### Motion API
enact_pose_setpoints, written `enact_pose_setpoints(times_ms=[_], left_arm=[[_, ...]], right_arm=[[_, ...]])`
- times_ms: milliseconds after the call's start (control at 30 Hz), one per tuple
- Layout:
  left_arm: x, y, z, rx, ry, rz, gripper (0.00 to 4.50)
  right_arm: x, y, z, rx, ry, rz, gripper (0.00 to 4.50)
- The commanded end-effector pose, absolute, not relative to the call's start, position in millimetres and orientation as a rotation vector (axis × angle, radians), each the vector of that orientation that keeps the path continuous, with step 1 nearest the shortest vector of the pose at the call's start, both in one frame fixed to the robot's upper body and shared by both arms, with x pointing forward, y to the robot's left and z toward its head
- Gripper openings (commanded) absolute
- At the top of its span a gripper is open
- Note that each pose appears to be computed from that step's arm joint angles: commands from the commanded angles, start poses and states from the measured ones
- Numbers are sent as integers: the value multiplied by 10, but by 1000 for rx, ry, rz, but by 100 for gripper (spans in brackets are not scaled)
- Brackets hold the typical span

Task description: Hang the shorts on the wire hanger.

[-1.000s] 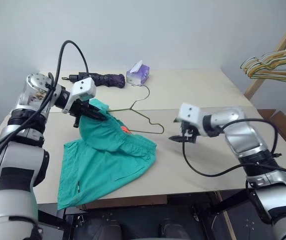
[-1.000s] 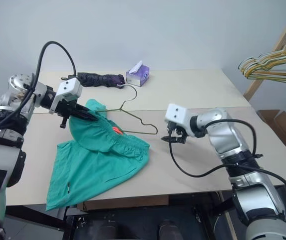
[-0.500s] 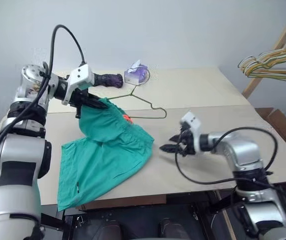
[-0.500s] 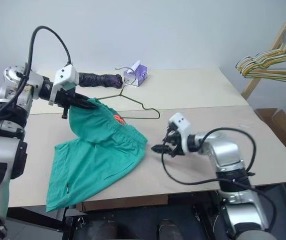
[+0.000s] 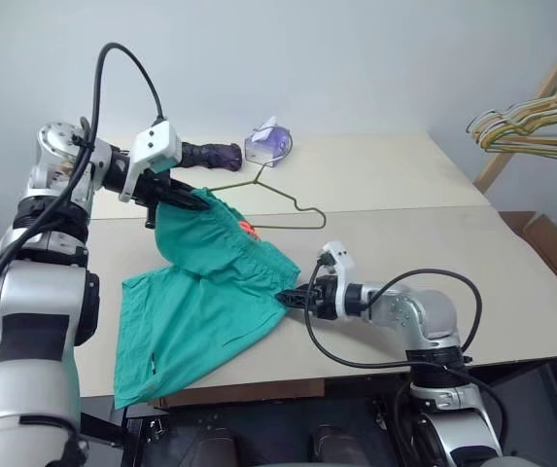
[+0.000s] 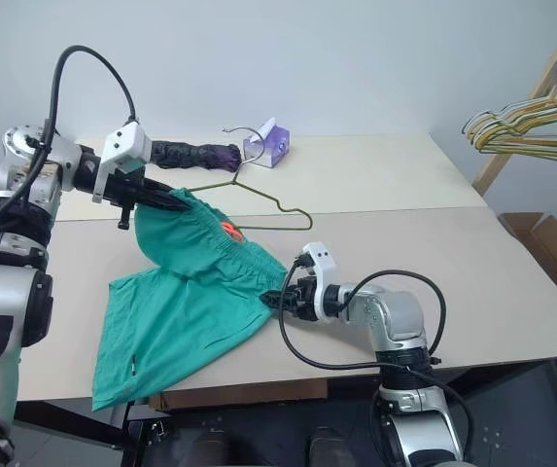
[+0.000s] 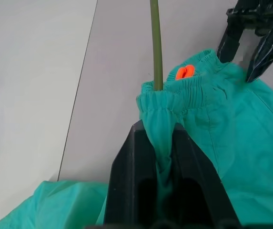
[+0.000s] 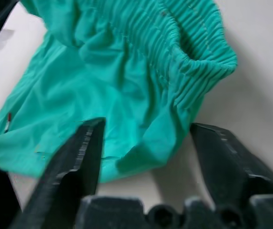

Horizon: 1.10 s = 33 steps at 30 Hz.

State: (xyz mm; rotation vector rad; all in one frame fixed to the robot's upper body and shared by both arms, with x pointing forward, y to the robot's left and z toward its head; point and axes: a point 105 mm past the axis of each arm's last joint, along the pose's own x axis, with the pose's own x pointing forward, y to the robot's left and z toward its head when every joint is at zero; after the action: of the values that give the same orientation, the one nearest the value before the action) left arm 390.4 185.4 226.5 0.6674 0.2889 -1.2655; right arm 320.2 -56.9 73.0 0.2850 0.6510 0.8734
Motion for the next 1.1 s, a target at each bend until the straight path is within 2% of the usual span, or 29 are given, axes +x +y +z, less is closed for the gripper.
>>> enact_pose_setpoints(times_ms=[33,200,233,633,1100], left_arm=[[3902,1826,2480,694,202,-1255,8],[3876,1839,2489,671,193,-1265,8],[3867,1837,2493,660,189,-1270,8],[3706,1938,2458,661,183,-1298,8],[3654,2041,2376,665,243,-1287,8]], right_arm=[[3299,-639,786,292,615,822,190],[3363,-772,717,240,610,755,14],[3381,-802,724,233,601,744,2],[3803,-1402,1122,176,463,571,2],[3867,-1899,1249,119,436,457,2]])
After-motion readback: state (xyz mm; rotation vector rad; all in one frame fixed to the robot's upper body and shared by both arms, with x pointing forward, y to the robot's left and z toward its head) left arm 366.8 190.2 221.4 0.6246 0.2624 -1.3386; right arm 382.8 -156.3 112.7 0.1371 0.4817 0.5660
